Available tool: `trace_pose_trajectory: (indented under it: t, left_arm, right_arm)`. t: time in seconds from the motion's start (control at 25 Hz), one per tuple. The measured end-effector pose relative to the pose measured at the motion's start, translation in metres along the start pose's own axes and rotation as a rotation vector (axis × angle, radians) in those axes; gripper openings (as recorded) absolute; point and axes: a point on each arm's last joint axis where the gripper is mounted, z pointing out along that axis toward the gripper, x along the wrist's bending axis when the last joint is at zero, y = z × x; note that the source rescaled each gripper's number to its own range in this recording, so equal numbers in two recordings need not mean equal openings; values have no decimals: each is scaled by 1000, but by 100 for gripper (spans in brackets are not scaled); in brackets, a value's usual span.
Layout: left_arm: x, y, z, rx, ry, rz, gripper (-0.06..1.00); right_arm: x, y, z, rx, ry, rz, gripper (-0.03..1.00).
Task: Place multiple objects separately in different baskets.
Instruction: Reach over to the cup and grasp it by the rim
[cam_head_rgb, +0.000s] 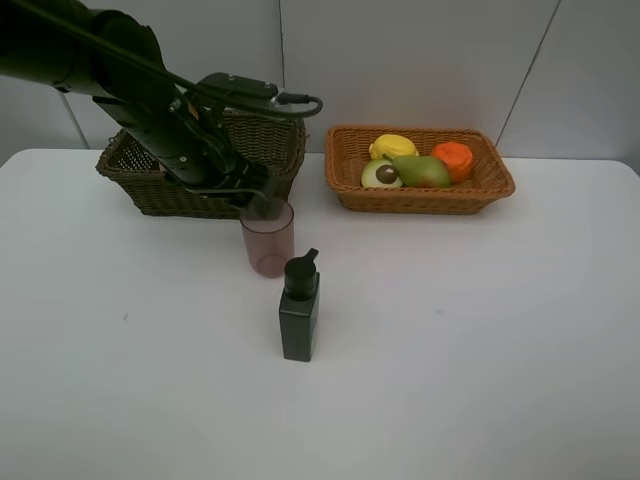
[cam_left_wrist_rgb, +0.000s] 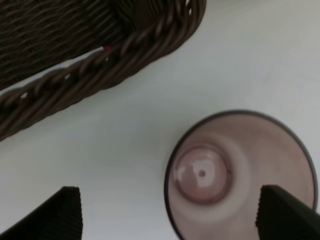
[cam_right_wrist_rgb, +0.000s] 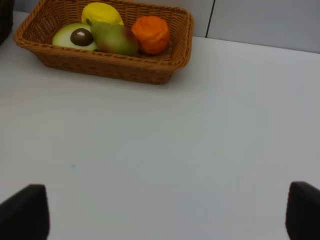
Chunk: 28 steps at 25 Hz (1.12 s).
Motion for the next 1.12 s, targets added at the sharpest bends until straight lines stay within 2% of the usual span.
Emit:
trace_pose_trajectory:
  t: [0.28,0.8,1.12]
  left_arm:
    - [0,11,19,30,-1,-46,92]
    - [3,-4,41,158,7,-123,92]
    - [3,-4,48,150,10,-126,92]
  right_arm:
    - [0,0,0,0,0,0,100]
    - [0,0,0,0,0,0,100]
    - [0,0,0,0,0,0,100]
